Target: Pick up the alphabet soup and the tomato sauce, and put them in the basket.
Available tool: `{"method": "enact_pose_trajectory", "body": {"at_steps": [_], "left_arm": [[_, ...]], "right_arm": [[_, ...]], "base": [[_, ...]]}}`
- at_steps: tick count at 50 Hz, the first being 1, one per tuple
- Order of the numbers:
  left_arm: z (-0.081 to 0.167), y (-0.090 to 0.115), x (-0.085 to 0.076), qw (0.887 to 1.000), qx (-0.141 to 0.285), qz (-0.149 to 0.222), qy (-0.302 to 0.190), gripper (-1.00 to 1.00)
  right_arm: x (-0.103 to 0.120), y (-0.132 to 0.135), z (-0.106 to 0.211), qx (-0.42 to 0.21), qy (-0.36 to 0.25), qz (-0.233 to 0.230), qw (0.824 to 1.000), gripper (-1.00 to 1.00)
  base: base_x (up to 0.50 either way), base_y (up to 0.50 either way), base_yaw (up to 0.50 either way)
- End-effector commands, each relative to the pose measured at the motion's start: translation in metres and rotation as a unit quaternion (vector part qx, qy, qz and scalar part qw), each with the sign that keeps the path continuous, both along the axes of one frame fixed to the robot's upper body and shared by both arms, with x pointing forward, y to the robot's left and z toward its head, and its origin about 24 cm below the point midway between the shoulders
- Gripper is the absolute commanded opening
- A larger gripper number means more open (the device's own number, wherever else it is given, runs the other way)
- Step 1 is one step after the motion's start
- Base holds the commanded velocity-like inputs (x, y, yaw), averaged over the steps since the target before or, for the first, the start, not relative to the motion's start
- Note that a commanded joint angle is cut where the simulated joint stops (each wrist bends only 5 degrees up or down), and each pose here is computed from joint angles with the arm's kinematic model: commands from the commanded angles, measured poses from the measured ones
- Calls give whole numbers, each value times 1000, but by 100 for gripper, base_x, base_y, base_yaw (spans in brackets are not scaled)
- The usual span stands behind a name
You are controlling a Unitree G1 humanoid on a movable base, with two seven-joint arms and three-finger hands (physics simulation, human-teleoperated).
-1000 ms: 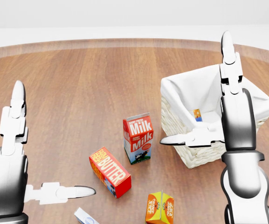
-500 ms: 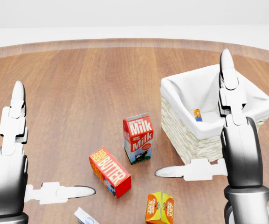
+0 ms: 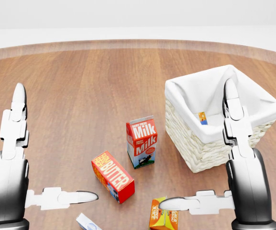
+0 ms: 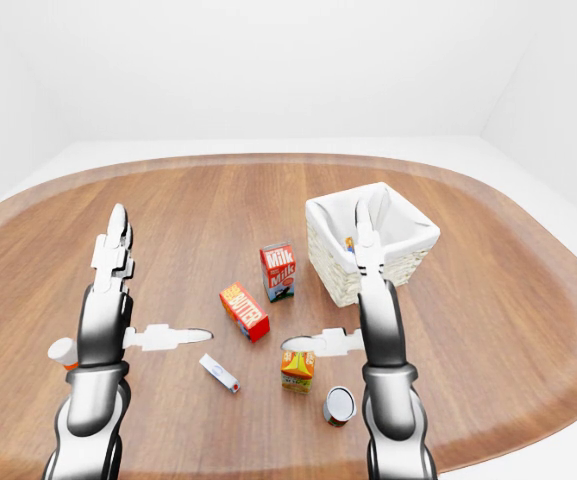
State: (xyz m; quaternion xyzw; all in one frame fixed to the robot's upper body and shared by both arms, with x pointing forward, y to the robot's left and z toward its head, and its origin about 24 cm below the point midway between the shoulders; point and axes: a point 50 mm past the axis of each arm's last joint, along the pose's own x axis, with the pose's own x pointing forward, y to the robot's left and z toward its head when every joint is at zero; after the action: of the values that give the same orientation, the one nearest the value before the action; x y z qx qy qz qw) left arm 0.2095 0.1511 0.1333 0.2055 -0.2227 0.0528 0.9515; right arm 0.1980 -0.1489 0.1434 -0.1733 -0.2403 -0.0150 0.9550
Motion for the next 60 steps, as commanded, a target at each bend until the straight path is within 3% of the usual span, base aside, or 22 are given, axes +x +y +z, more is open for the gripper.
{"method": "enact_pose_trajectory", "body": {"at_steps": [1, 23, 24, 29, 60], "left_arm": [[1, 0, 0, 1000, 2, 0, -2, 100], [0, 0, 0, 1000, 0, 2, -2, 100], [1, 0, 0, 1000, 0, 2, -3, 100], [1, 0, 0, 1000, -1, 2, -3, 100], [0, 0, -1, 1000, 1, 1, -1, 100]], "right_arm": [[-8, -3, -17, 4, 43, -8, 999, 100], [-23, -7, -47, 8, 120, -23, 992, 100], [-25, -5, -38, 8, 103, -13, 995, 100], [-26, -6, -66, 7, 162, -29, 986, 100], [-50, 7, -84, -12, 207, -21, 978, 100]], "base": [[0, 0, 0], [0, 0, 0], [0, 0, 0], [0, 0, 0], [0, 0, 0]]}}
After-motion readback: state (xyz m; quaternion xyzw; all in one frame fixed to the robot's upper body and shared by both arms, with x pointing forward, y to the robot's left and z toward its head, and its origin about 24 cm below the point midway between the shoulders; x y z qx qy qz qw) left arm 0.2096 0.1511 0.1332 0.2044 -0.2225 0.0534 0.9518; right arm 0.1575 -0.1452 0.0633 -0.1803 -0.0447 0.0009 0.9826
